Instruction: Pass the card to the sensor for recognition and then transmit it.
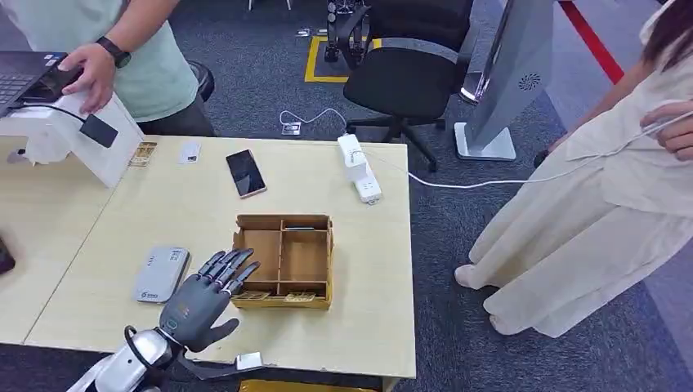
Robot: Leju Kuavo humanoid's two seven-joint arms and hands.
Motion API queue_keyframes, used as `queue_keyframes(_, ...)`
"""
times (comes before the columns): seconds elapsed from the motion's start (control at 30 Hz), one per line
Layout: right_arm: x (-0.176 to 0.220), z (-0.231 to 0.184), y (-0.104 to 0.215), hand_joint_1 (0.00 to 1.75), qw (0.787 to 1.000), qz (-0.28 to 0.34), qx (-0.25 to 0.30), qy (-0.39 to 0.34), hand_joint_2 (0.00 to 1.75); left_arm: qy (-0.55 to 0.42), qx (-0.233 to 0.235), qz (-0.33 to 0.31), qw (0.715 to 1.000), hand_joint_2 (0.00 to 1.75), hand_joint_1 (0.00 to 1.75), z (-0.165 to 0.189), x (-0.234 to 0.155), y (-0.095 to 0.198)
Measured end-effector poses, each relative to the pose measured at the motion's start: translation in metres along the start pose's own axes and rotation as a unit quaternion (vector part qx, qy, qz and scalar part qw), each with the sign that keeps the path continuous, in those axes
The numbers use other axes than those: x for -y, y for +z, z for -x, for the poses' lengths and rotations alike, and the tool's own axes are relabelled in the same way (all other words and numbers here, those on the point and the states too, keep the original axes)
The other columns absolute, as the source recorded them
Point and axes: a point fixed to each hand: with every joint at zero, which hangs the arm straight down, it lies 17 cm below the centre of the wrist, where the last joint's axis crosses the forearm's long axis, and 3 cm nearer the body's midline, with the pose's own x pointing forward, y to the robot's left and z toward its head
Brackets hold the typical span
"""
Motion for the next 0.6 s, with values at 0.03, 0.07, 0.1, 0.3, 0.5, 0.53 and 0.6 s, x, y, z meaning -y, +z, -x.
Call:
queue_keyframes(0.03, 0.000, 0.000, 0.000, 0.00, 1.000, 0.000, 0.000, 0.001, 0.00, 0.001, 0.002, 0.000, 1.000, 1.75, 0.00, -0.001, 0.000, 0.000)
queue_keyframes(0.07, 0.000, 0.000, 0.000, 0.00, 1.000, 0.000, 0.000, 0.001, 0.00, 0.001, 0.003, 0.000, 1.000, 1.75, 0.00, -0.002, 0.000, 0.000)
queue_keyframes(0.1, 0.000, 0.000, 0.000, 0.00, 1.000, -0.001, 0.001, 0.001, 0.00, 0.002, 0.006, 0.000, 1.000, 1.75, 0.00, -0.003, 0.000, 0.000)
queue_keyframes(0.3, -0.001, -0.001, 0.000, 0.00, 1.000, -0.002, 0.004, 0.000, 0.00, 0.011, 0.008, -0.004, 1.000, 1.75, 0.00, -0.007, -0.002, -0.005)
queue_keyframes(0.5, -0.002, -0.002, 0.001, 0.00, 1.000, -0.004, 0.006, 0.001, 0.00, 0.017, 0.008, -0.011, 1.000, 1.75, 0.00, -0.009, -0.009, -0.013)
queue_keyframes(0.53, -0.002, -0.002, 0.001, 0.00, 1.000, -0.004, 0.006, 0.002, 0.00, 0.018, 0.008, -0.011, 1.000, 1.75, 0.00, -0.009, -0.009, -0.014)
queue_keyframes(0.6, -0.002, -0.003, 0.001, 0.00, 1.000, -0.004, 0.006, 0.002, 0.00, 0.021, 0.007, -0.010, 1.000, 1.75, 0.00, -0.009, -0.008, -0.016)
